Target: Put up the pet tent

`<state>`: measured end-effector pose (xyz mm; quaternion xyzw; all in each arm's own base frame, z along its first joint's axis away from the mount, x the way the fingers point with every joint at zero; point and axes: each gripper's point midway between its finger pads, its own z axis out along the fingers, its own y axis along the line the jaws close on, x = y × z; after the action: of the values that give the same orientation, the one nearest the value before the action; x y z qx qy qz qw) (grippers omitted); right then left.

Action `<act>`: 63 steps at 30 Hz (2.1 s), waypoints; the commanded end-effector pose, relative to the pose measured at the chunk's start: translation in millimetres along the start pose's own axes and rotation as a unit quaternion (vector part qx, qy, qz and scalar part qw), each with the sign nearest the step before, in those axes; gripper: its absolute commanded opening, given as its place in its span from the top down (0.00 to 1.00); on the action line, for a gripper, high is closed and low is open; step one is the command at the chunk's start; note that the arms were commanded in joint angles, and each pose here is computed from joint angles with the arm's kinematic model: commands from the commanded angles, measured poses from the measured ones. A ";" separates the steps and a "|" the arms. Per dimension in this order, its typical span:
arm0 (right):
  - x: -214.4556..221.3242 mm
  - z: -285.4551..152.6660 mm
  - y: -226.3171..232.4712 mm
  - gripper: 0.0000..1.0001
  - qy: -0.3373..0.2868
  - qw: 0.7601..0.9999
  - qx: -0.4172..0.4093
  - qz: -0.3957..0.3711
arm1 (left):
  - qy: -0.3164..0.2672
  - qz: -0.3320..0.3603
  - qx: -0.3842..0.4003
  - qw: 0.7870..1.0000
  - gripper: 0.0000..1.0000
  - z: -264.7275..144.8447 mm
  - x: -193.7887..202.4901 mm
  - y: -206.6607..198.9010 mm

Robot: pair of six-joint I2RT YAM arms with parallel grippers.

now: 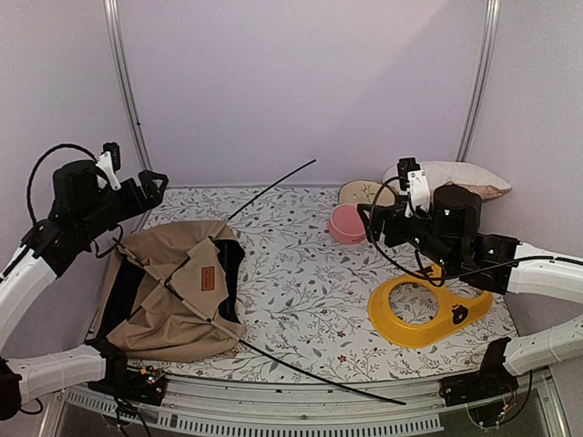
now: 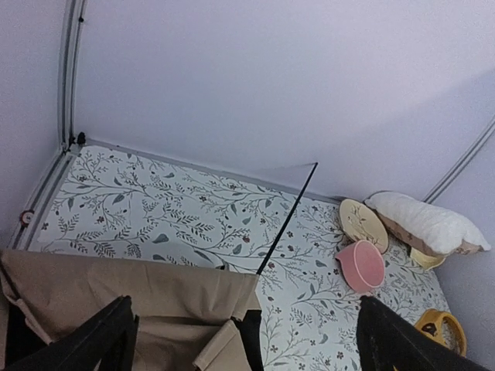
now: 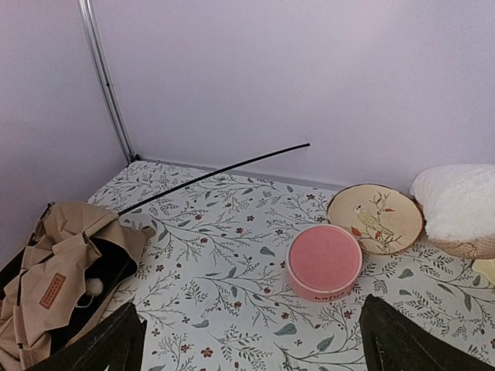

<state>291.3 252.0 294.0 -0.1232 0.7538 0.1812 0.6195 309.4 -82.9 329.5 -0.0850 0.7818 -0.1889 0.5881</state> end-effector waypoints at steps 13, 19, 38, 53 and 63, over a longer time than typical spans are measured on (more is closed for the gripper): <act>71.5 44.5 118.7 0.02 0.151 0.964 -0.213 -0.044 | 0.179 -0.182 -0.147 0.956 0.05 -9.5 149.2 58.2; 87.8 43.8 154.2 0.03 0.180 0.945 -0.270 -0.045 | 0.201 -0.214 -0.188 0.937 0.09 -31.3 185.9 70.9; 115.4 64.0 154.5 0.06 0.211 0.944 -0.243 -0.067 | 0.146 -0.162 -0.250 0.943 0.06 -19.3 185.5 98.3; 117.0 59.6 143.8 0.07 0.209 0.948 -0.227 -0.076 | 0.110 -0.207 -0.269 0.934 0.29 22.9 158.0 128.4; 119.1 58.0 141.9 0.07 0.214 0.947 -0.225 -0.082 | 0.125 -0.211 -0.315 0.917 0.53 29.6 172.0 146.1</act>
<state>261.6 414.2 179.9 -0.3555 0.7976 0.2709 0.4052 293.2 -19.9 109.8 -0.3929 0.8387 -0.0651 0.3714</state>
